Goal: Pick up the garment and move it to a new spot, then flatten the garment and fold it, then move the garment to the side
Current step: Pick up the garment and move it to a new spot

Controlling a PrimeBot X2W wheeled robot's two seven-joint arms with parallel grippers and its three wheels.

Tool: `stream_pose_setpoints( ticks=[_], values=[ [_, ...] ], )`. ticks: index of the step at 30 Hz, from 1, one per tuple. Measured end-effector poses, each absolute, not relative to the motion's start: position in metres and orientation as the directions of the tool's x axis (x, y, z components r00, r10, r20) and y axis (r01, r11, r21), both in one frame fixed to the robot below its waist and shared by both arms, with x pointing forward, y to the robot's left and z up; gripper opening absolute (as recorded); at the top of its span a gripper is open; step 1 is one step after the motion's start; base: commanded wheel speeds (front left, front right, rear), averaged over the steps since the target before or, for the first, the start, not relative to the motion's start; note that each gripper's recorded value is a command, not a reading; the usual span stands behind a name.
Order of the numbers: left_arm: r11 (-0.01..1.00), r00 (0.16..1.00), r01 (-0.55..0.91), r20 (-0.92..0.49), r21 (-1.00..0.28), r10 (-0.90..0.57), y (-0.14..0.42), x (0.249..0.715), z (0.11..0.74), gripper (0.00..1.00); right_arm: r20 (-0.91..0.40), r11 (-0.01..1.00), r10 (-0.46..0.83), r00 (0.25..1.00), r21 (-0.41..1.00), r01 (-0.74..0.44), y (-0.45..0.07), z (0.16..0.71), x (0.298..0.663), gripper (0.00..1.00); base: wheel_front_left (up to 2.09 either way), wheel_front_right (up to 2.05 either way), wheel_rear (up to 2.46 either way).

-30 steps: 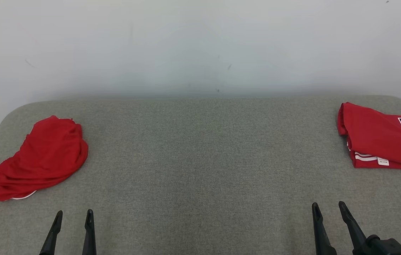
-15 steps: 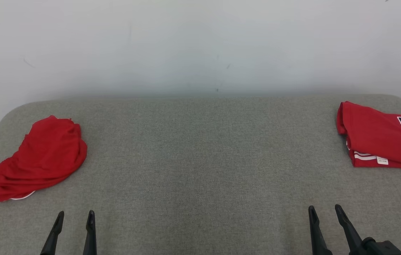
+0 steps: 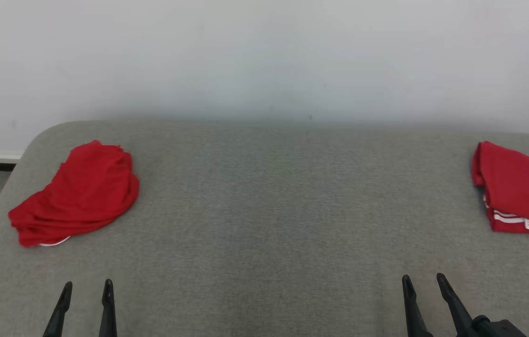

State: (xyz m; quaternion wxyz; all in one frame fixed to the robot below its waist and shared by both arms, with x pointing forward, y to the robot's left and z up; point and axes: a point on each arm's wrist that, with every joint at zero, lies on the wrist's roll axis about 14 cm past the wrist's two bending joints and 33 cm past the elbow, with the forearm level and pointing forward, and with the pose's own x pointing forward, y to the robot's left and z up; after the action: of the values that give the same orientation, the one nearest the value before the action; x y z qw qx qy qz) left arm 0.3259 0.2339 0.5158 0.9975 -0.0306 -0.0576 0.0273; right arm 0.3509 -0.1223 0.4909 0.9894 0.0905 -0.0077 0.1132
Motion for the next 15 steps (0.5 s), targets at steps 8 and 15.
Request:
stream_pose_setpoints(
  ticks=[8,15],
  values=[
    [0.984,0.98,-0.166,0.104,-0.06,0.172,0.268,0.301,0.513,1.0,0.02,0.927,0.327,0.945,0.187,-0.325,-0.087,0.486,0.359,1.0,0.0,0.0,0.0],
    [0.952,0.947,-0.301,0.095,-0.06,0.306,0.303,0.267,0.51,1.0,0.017,0.879,0.443,0.896,0.186,-0.439,-0.045,0.485,0.369,1.0,0.0,0.0,0.0]
  ],
)
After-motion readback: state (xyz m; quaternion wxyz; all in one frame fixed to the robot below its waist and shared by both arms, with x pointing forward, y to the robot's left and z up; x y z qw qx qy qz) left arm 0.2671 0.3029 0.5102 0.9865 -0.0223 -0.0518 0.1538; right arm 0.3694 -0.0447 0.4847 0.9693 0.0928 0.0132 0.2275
